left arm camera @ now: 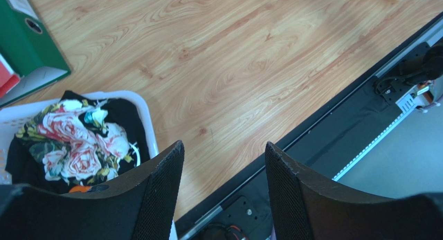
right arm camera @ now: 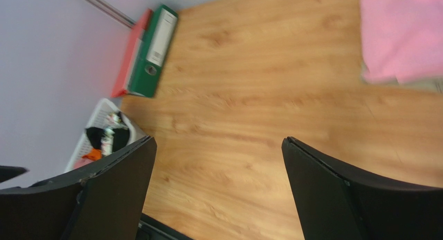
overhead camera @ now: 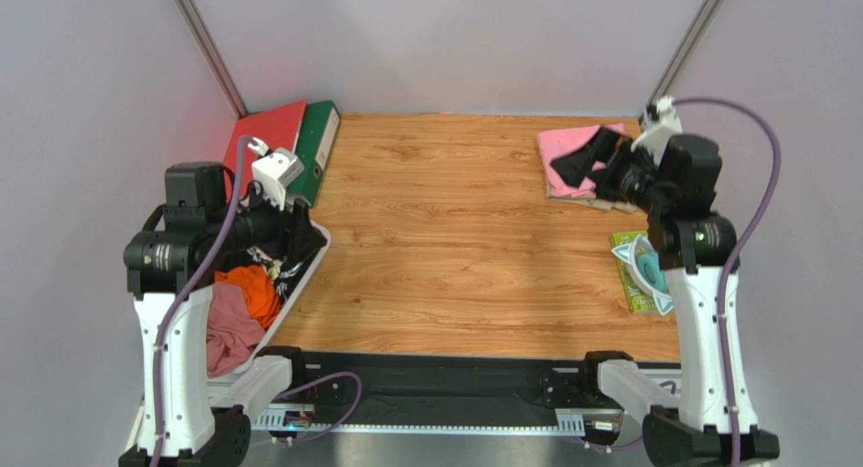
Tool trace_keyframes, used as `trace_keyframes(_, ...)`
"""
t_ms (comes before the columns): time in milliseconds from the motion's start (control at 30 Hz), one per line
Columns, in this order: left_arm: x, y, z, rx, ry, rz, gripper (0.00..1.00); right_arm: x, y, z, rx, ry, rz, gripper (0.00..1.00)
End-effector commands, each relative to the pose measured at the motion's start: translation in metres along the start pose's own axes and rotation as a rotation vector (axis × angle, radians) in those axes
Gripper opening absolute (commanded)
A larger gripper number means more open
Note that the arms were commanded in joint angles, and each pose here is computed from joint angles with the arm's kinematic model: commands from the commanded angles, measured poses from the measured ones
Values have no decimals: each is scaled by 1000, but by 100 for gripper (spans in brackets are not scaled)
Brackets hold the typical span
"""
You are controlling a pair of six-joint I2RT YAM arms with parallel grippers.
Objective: Fold and stack the t-shirts
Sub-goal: Smooth out wrinkles on the folded tshirt
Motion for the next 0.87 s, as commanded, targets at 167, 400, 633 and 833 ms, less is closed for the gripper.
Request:
trace_keyframes(167, 9, 26, 7, -88, -56, 30, 66, -46, 105, -18, 31, 148, 188, 100)
trace_keyframes(400, 12, 29, 9, -125, -73, 28, 66, -62, 112, -14, 4, 156, 205, 100)
trace_keyframes(633, 10, 31, 9, -129, -86, 25, 67, -60, 113, -13, 8, 135, 214, 100)
trace_keyframes(833, 11, 28, 9, -135, -81, 28, 68, -59, 109, -12, 10, 124, 211, 100)
Point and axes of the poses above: each gripper's point midway between its finger pads, its own x axis out along the fingers, its own z axis along the line the jaws close on, y = z × x, the point moved 9 cm from there along -x, back along the fingers, and after that the axes turned 13 degrees about -x, right-handed, at the moved point
